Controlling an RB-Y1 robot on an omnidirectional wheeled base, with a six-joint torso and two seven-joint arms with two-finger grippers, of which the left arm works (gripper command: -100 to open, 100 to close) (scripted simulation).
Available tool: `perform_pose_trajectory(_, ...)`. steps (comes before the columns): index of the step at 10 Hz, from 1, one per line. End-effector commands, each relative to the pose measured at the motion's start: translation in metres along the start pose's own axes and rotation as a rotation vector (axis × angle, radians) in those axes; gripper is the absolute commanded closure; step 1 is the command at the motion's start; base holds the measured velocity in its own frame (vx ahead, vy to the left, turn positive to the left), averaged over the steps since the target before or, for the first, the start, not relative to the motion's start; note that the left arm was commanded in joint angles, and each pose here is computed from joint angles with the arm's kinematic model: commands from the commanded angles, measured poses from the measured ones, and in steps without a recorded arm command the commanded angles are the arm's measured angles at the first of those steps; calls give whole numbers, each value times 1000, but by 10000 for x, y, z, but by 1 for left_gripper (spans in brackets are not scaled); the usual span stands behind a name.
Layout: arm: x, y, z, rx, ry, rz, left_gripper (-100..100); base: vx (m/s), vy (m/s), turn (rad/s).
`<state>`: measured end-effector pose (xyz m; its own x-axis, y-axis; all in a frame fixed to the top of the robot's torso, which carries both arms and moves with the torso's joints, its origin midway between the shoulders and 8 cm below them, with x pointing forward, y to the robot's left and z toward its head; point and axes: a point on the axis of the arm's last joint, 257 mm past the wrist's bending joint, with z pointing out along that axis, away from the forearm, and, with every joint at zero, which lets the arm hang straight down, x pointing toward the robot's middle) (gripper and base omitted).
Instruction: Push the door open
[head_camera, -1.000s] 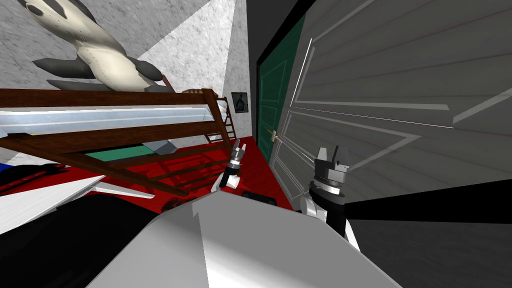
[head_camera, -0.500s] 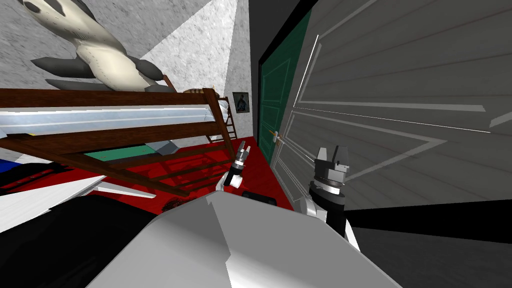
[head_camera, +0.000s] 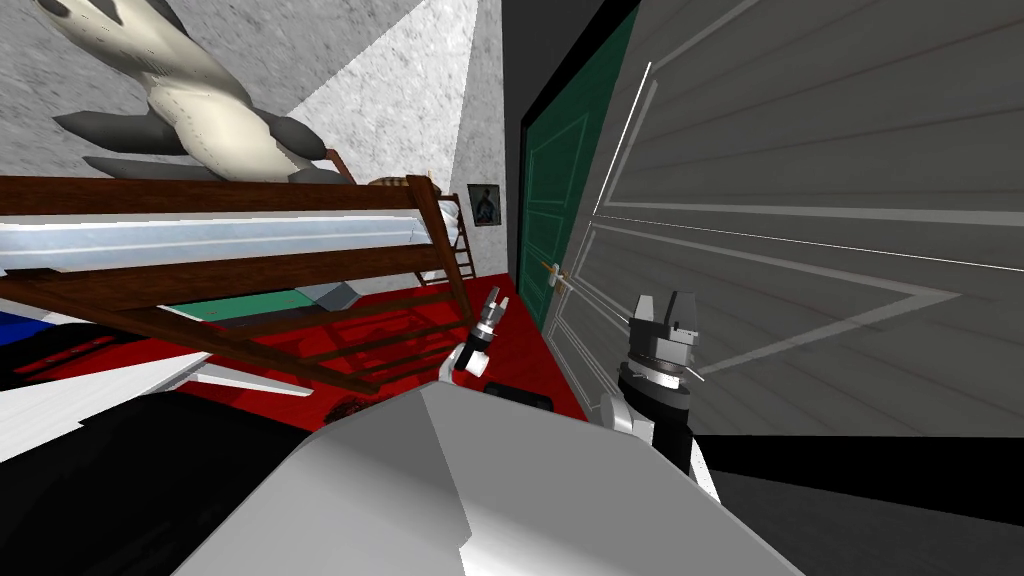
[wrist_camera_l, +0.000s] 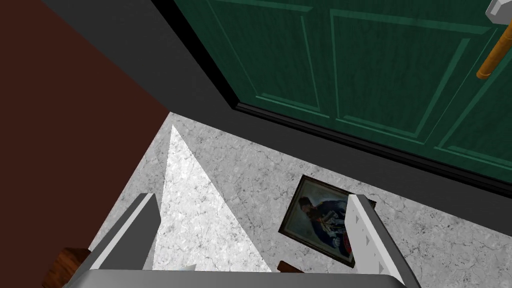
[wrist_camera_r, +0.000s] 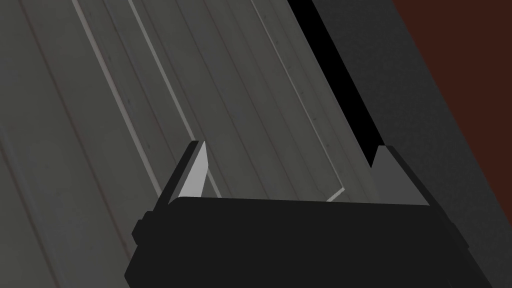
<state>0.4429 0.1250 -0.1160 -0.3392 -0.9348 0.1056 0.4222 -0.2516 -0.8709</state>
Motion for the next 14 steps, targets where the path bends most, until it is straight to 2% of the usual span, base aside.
perform_pose_trajectory(1,62,121,0,-21,24,-22,-100,52,35,20)
perform_pose_trajectory(7,318,578,-28,-101,113,-89,-100,54,30,13)
perform_pose_trajectory(12,480,900,-80,-165,179,-129,-100,52,20,2)
perform_pose_trajectory(14,510,966,-93,-179,193,-135,-100,48,16,-4)
